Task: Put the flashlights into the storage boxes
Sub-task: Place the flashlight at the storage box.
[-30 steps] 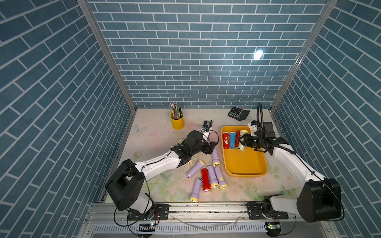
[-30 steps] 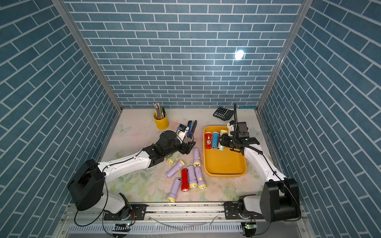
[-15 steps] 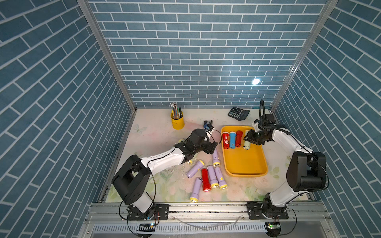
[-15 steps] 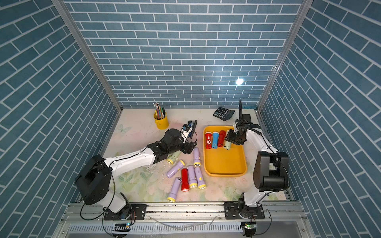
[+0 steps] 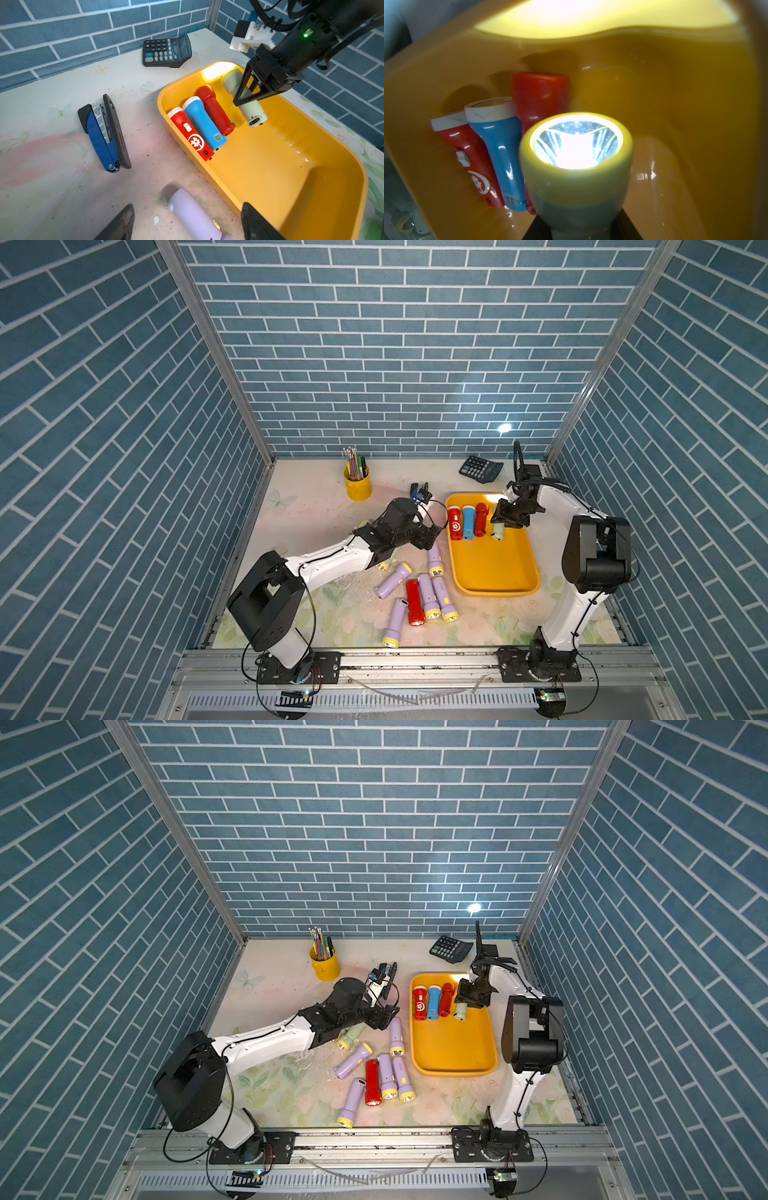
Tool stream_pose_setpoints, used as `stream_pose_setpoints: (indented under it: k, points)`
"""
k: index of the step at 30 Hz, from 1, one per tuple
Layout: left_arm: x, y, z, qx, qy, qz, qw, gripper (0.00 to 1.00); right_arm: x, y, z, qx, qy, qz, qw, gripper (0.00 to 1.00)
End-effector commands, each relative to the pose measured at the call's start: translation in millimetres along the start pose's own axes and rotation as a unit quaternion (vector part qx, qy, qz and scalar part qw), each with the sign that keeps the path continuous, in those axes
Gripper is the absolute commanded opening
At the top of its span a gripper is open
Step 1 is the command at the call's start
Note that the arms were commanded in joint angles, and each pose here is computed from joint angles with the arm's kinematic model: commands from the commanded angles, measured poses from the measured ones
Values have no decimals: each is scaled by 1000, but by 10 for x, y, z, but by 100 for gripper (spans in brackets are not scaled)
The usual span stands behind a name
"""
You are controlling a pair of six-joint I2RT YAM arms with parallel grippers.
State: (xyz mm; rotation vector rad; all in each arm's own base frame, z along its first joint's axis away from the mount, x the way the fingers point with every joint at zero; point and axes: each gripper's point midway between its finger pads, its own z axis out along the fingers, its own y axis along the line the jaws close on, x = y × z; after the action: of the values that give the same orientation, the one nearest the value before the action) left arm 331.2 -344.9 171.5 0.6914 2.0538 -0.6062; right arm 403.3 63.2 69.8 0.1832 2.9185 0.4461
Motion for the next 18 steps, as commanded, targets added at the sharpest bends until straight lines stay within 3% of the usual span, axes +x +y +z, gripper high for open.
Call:
stream_pose_setpoints:
  k: [1,12,18]
  points:
    - [-15,12,27,-1,5,-1,1000,81,-87,18,-2,4,9,-20,1000,27]
    - [22,38,5,-7,8,0,1000,81,-220,32,66,2,6,-31,1000,57]
    - [33,52,-29,-11,7,0,1000,81,-218,52,-108,10,-8,-42,999,59]
